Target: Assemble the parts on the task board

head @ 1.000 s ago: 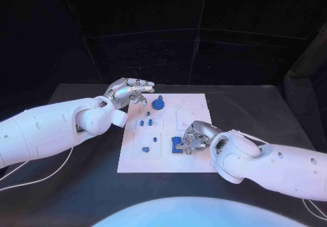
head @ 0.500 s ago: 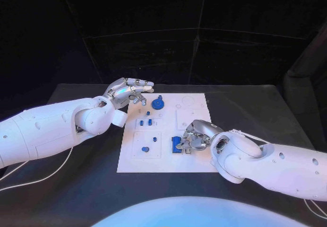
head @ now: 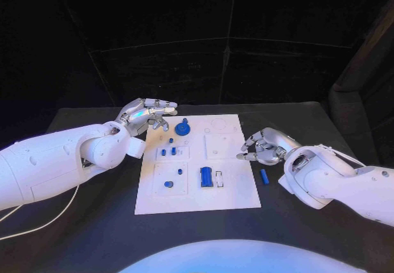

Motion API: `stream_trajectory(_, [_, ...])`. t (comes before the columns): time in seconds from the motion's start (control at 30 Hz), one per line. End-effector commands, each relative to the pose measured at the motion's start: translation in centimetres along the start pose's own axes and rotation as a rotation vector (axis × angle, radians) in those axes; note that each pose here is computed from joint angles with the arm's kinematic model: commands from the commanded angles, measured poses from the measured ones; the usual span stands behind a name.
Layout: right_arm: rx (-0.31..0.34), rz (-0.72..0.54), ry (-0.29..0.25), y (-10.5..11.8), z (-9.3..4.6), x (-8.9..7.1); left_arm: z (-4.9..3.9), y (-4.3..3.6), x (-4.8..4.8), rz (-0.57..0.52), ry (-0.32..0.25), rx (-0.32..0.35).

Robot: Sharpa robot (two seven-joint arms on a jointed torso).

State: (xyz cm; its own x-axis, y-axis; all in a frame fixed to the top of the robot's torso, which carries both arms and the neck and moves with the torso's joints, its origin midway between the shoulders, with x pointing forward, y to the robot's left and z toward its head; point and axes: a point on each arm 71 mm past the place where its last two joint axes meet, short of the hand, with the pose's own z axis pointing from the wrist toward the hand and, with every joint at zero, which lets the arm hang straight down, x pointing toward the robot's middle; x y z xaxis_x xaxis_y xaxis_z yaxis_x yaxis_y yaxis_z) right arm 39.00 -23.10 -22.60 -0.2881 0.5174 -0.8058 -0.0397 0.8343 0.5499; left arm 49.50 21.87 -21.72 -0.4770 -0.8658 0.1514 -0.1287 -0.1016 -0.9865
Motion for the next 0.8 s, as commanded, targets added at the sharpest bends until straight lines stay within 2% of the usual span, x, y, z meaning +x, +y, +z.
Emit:
stream_trajectory(0.03, [-0.007, 0.053, -0.001, -1.0, 0.1, -1.5, 0.07, -0.1, 0.11, -0.006, 0.009, 0.006])
stream_trajectory(0.17, [0.046, 0.026, -0.005, -3.0, 0.1, -3.3, 0.15, -0.05, 0.22, -0.006, 0.011, 0.005])
stream_trajectory(0.3, [0.107, -0.039, 0.034, -4.7, -0.1, -4.3, 0.22, -0.01, 0.37, -0.007, 0.015, 0.005])
stream_trajectory(0.5, [0.161, -0.149, 0.103, -5.4, -0.4, -4.3, 0.21, 0.03, 0.37, -0.007, 0.015, 0.004])
stream_trajectory(0.8, [0.181, -0.238, 0.129, -5.1, -0.6, -3.7, 0.14, 0.09, 0.31, -0.008, 0.014, 0.003])
